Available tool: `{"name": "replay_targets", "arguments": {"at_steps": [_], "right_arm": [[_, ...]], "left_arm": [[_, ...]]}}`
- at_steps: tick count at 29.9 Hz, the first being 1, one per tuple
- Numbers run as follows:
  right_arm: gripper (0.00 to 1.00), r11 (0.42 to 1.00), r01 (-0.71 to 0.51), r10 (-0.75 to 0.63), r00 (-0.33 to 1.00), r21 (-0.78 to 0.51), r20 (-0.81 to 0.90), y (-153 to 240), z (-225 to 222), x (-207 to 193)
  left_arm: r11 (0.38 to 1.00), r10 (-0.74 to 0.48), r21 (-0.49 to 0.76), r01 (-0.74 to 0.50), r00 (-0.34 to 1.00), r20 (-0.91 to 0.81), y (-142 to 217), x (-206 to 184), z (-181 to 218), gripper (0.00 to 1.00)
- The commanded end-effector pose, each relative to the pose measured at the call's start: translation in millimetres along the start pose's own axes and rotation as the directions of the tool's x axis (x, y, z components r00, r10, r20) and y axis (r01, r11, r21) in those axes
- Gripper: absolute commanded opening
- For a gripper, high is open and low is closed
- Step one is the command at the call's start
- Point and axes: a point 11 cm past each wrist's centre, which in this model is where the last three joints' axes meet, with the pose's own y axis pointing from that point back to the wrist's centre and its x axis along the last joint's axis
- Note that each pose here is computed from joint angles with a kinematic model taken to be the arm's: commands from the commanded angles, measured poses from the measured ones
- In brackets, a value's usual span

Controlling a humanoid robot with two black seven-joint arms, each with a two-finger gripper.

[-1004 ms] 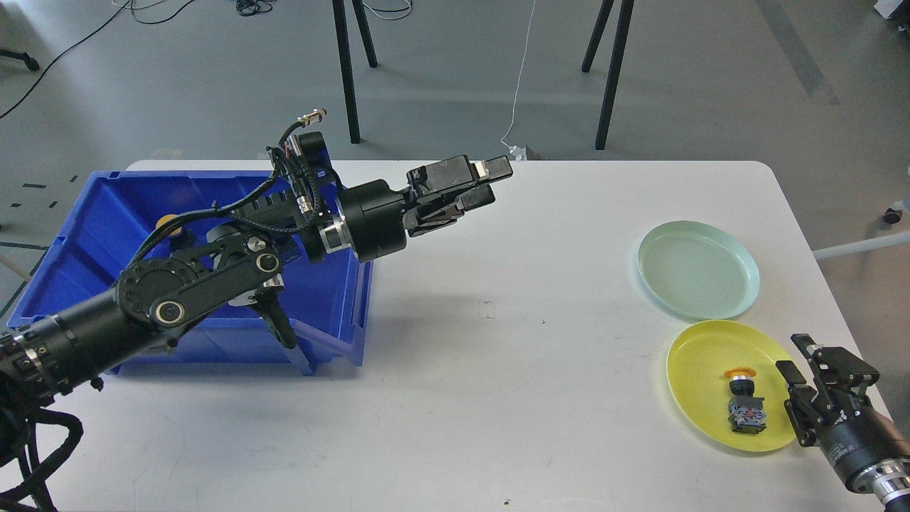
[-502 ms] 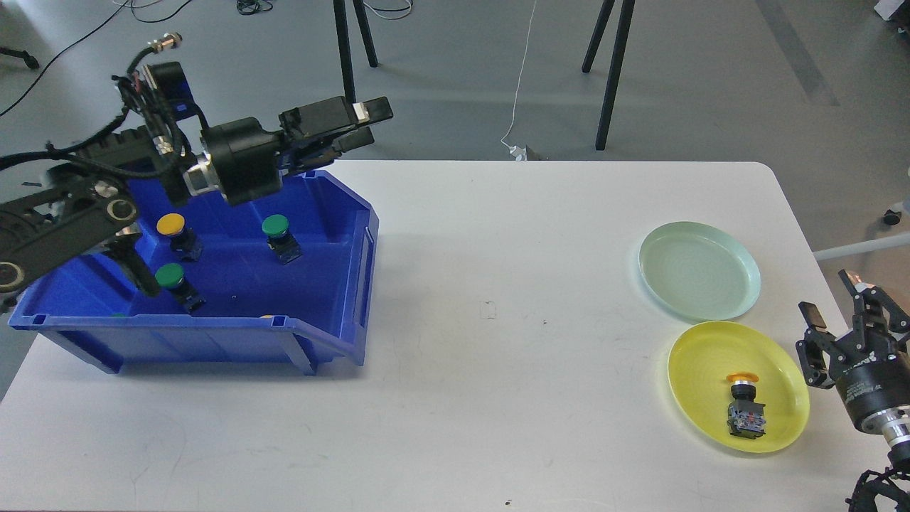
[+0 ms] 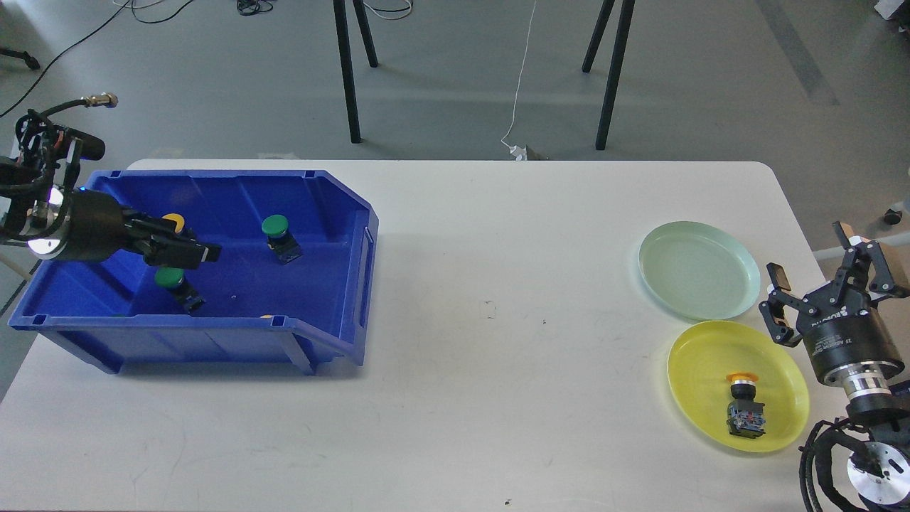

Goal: Pass button and place on color plate
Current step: 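Grasp the green-capped button in the bin with the left gripper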

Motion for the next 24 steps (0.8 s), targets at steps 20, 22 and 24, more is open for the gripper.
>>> {"name": "replay_targets", "arguments": {"at_steps": [20, 22, 24], "right_arm": [[0.96, 1.0, -0.011, 0.011, 1.0, -0.013, -0.002, 5, 4, 4], [0.96, 1.0, -0.008, 0.008, 1.0, -0.013, -0.001, 4, 4, 3], [0.96, 1.0, -0.008, 0.008, 1.0, -0.013, -0.001, 4, 4, 3]], "left_arm": [[0.989, -0.097, 0.111, 0.098, 0.995, -0.019, -42, -30, -33, 0.93], [0.989, -0.104, 0.103, 0.105, 0.994, -0.02, -48, -33, -30, 0.93], [0.987, -0.111, 0.113, 0.114, 0.993, -0.033, -50, -38, -34, 0.93]]}}
